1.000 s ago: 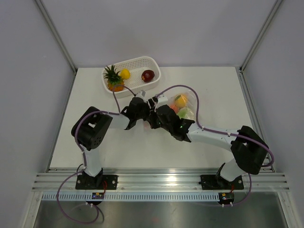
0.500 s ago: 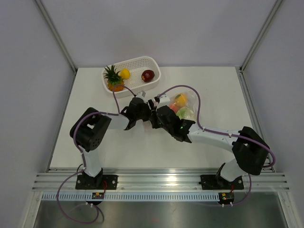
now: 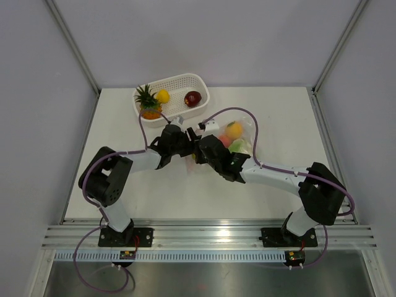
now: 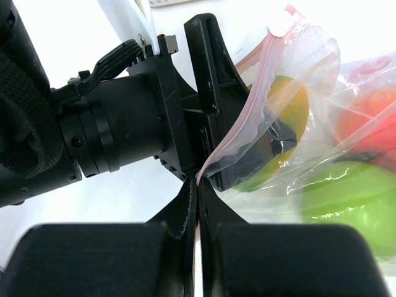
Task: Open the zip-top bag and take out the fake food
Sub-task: Pick up the fake fruit from the zipper food storage bag.
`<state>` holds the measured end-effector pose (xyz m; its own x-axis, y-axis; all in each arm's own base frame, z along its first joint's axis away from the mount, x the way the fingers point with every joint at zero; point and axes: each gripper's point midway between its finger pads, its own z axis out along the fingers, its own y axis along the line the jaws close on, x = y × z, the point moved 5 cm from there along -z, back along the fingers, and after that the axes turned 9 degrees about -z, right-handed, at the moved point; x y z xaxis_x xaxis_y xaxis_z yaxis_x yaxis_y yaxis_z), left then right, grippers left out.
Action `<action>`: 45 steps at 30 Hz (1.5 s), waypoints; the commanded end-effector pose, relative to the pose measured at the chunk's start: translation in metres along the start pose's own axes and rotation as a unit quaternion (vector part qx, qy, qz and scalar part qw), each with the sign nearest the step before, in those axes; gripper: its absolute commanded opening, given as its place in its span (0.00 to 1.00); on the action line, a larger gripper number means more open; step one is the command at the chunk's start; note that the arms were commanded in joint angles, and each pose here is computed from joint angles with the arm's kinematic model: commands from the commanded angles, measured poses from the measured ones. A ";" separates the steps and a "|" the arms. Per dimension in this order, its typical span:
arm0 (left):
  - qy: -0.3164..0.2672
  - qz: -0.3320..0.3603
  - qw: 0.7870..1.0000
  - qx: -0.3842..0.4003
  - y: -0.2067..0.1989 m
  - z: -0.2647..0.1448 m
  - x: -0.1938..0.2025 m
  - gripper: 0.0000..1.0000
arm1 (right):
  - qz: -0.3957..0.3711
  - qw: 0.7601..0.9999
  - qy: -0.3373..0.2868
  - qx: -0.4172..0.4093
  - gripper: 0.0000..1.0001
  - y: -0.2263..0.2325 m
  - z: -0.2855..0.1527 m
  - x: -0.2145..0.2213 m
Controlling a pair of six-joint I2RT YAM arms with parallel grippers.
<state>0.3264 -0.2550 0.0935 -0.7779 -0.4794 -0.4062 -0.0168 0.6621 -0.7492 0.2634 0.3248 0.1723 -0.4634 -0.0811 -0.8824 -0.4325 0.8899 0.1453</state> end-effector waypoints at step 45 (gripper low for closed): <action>-0.064 -0.032 0.995 0.073 -0.016 -0.071 -0.095 0.43 | 0.053 0.995 0.073 0.035 0.00 -0.064 0.034 0.014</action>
<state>0.3278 -0.1844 0.1548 -0.7782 -0.5282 -0.3398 -0.0099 0.5512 -0.8343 0.3103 0.2736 0.1245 -0.6198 -0.0600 -0.7825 -0.2938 0.9423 0.1605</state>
